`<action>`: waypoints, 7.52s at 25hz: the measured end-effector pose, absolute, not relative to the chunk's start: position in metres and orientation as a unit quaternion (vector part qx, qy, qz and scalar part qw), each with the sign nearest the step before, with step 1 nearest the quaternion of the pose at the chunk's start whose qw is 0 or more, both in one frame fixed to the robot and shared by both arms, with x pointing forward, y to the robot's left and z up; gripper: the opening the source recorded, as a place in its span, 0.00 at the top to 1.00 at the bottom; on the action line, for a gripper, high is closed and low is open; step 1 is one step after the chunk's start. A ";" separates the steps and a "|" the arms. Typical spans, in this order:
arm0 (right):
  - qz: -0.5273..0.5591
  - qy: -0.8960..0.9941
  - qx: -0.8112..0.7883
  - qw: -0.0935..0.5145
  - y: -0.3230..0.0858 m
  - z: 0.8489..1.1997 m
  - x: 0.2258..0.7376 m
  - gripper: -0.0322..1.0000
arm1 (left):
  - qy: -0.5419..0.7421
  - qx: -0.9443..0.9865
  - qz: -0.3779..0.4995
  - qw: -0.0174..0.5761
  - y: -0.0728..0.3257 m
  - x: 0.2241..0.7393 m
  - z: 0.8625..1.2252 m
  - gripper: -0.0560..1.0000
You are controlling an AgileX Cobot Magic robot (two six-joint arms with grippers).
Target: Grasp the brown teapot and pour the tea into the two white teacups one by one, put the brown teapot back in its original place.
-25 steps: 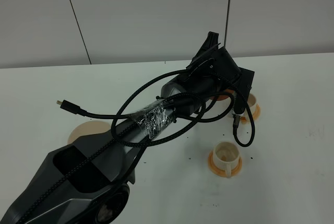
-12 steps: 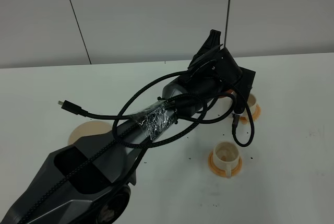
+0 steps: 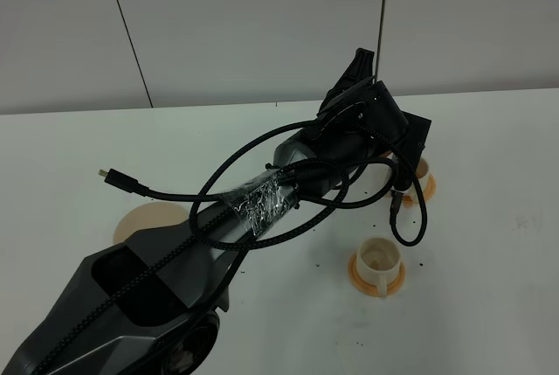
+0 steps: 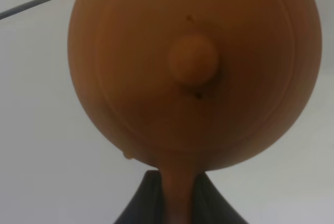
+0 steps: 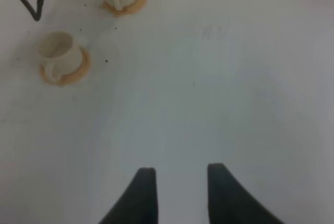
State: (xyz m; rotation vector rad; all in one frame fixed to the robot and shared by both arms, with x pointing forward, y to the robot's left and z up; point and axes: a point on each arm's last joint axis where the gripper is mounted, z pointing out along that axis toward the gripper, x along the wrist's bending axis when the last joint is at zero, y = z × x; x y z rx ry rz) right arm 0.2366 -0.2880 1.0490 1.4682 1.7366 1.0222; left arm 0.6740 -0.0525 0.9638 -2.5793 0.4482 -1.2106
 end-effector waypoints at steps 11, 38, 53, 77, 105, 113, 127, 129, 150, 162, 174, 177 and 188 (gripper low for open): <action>0.389 0.660 0.558 0.319 -0.288 1.049 0.237 0.74 | 0.155 -0.886 -0.418 0.129 -0.052 0.674 0.964 0.79; 0.389 0.660 0.558 0.319 -0.288 1.049 0.237 0.74 | 0.155 -0.883 -0.422 0.133 -0.052 0.675 0.965 0.79; 0.389 0.660 0.558 0.319 -0.288 1.049 0.237 0.74 | 0.155 -0.883 -0.423 0.135 -0.052 0.675 0.965 0.79; 0.389 0.660 0.558 0.319 -0.288 1.049 0.237 0.74 | 0.154 -0.876 -0.436 0.138 -0.055 0.674 0.967 0.79; 0.389 0.660 0.558 0.319 -0.288 1.049 0.237 0.74 | 0.156 -0.874 -0.440 0.135 -0.060 0.670 0.968 0.79; 0.389 0.660 0.558 0.319 -0.288 1.049 0.237 0.74 | 0.155 -0.874 -0.440 0.135 -0.060 0.670 0.968 0.79; 0.389 0.660 0.558 0.319 -0.288 1.049 0.237 0.74 | 0.135 -0.880 -0.441 0.116 -0.059 0.667 0.980 0.79; 0.389 0.660 0.558 0.319 -0.288 1.049 0.237 0.74 | 0.126 -0.881 -0.442 0.115 -0.057 0.666 0.986 0.79; 0.389 0.660 0.558 0.319 -0.288 1.049 0.237 0.74 | -0.020 -0.960 -0.269 0.083 -0.020 0.665 0.969 0.79; 0.389 0.660 0.558 0.319 -0.288 1.049 0.237 0.74 | -0.101 -0.958 -0.263 -0.056 -0.012 0.676 1.018 0.79; 0.389 0.660 0.558 0.319 -0.288 1.049 0.237 0.74 | -0.129 -0.960 -0.229 -0.094 -0.014 0.674 1.015 0.79; 0.389 0.660 0.558 0.319 -0.288 1.049 0.237 0.74 | -0.136 -0.961 -0.215 -0.108 -0.015 0.673 1.015 0.79; 0.389 0.660 0.558 0.319 -0.288 1.049 0.237 0.74 | -0.150 -0.958 -0.223 -0.101 -0.011 0.676 1.015 0.79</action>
